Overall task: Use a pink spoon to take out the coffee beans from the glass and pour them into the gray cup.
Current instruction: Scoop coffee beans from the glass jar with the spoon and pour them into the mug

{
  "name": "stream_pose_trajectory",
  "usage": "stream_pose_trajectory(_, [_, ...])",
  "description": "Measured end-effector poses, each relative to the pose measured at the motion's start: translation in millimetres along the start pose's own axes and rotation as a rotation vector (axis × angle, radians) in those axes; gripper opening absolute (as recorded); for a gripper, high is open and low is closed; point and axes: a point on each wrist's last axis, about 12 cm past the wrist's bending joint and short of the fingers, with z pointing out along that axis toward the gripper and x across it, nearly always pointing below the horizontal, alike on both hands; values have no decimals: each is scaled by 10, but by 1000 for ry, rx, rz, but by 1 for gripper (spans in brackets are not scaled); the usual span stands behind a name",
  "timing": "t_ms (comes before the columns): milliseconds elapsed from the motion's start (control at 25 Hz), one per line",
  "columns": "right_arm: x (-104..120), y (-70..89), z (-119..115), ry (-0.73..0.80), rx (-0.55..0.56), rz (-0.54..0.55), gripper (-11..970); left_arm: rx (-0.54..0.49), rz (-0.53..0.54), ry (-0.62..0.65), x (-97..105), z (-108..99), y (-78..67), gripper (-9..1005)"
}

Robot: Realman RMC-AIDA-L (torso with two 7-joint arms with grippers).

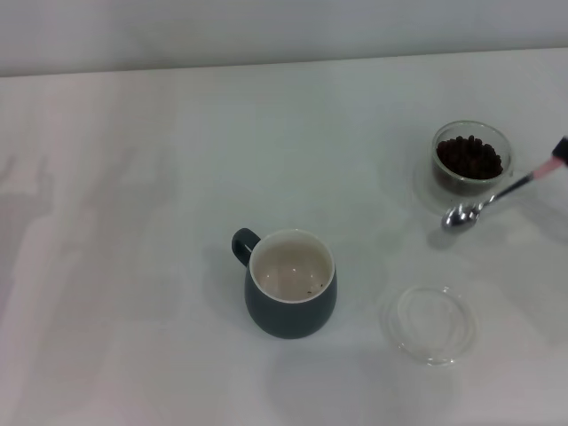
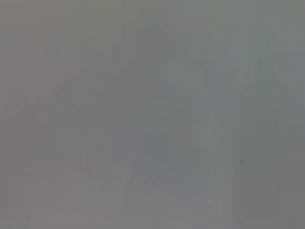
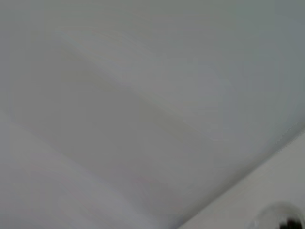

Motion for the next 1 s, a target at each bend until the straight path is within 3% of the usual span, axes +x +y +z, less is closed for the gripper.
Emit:
stream_pose_trajectory(320, [-423,4,106,-75,41,-112,151,-1,-4,22,41,-59,-9,443])
stream_pose_trajectory(520, [-561,26,202,-98,43,-172,151,-5,-3,29,51,-88,1,443])
stream_pose_trajectory(1000, [-559,-1,404,-82,90,-326,152,-15,3,42,64,-114,35,443])
